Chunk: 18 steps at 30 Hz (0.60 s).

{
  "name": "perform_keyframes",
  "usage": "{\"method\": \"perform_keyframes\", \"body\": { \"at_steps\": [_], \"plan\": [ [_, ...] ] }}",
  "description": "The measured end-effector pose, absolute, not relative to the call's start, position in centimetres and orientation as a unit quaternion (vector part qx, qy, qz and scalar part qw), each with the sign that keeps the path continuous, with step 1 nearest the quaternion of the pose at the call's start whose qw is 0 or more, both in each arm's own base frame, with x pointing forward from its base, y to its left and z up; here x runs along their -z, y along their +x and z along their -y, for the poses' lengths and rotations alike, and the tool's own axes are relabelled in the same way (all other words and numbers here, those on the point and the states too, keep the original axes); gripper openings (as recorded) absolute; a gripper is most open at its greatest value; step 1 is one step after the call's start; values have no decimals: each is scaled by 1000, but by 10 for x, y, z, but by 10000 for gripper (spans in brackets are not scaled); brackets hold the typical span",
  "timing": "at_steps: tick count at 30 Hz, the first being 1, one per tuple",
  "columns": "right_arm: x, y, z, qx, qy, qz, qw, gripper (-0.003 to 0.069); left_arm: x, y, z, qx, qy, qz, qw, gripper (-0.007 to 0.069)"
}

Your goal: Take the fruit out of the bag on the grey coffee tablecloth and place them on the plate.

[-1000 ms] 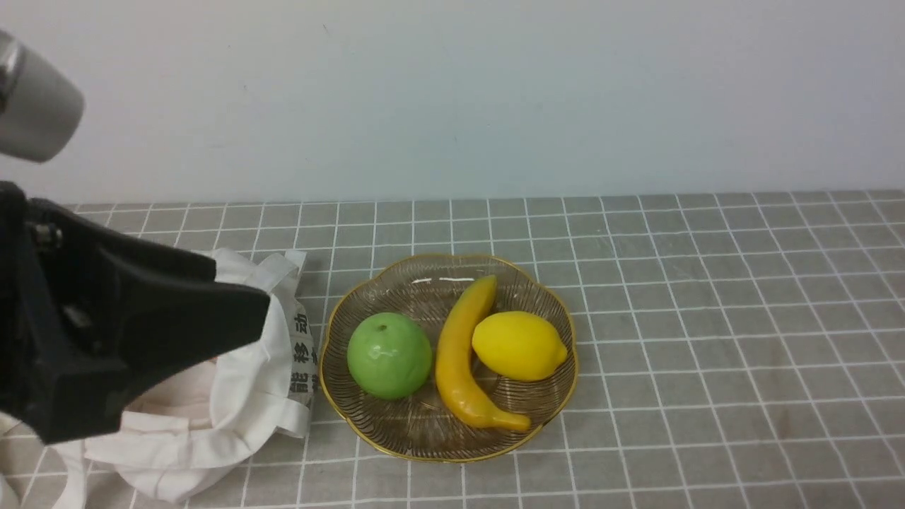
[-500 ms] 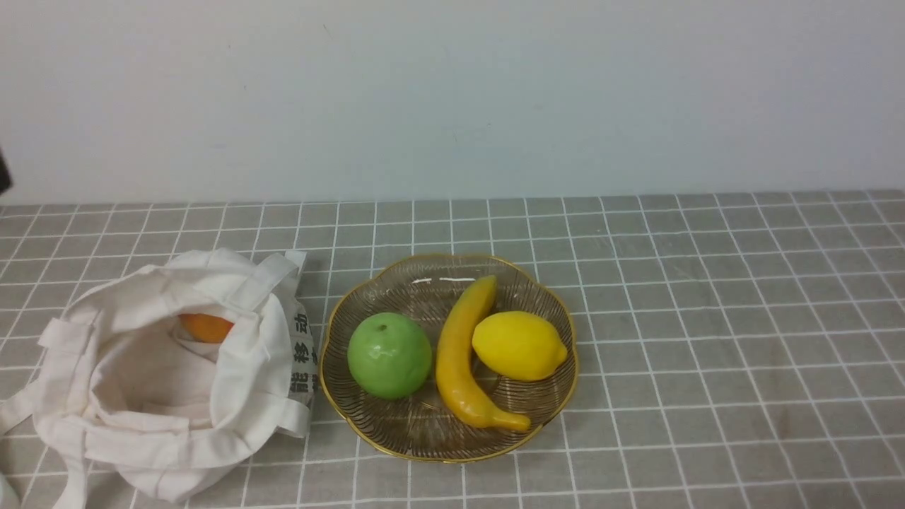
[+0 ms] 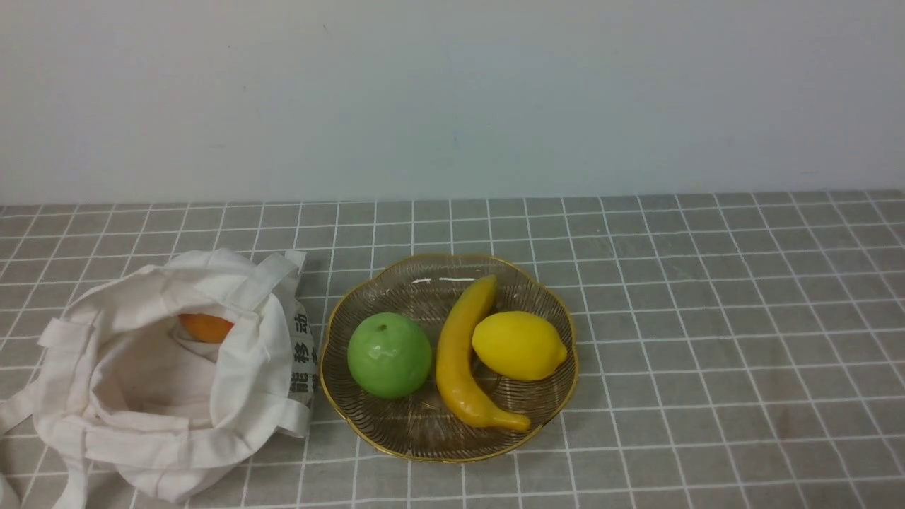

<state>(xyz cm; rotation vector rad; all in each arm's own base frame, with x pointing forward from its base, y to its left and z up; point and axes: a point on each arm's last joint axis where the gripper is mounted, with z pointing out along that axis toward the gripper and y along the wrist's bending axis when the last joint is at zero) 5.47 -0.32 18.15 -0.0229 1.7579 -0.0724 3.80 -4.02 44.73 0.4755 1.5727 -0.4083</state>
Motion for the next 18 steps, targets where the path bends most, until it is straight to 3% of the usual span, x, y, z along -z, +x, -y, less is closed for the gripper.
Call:
{"method": "perform_keyframes", "body": {
  "at_steps": [5,10,11,12,13,15,18],
  "plan": [
    [-181,55,3,32,-10,-770,637,-15,-435,36,24,119,151,-725,662,-8],
    [-181,55,3,32,-10,-770,637,-15,-385,24,3,67,57,-747,659,-8],
    [-181,55,3,32,-10,-770,637,-15,-382,23,2,86,74,-745,657,-8],
    [-181,55,3,32,-10,-770,637,-15,-362,22,-1,52,45,-748,660,-8],
    [-181,55,3,32,-10,-770,637,-15,-356,21,-2,48,42,-748,661,-8],
    [-181,55,3,32,-10,-770,637,-15,-309,24,-4,18,30,-747,664,-8],
    [-181,55,3,32,-10,-770,637,-15,-266,28,-5,-9,17,-764,645,-8]
  ]
}}
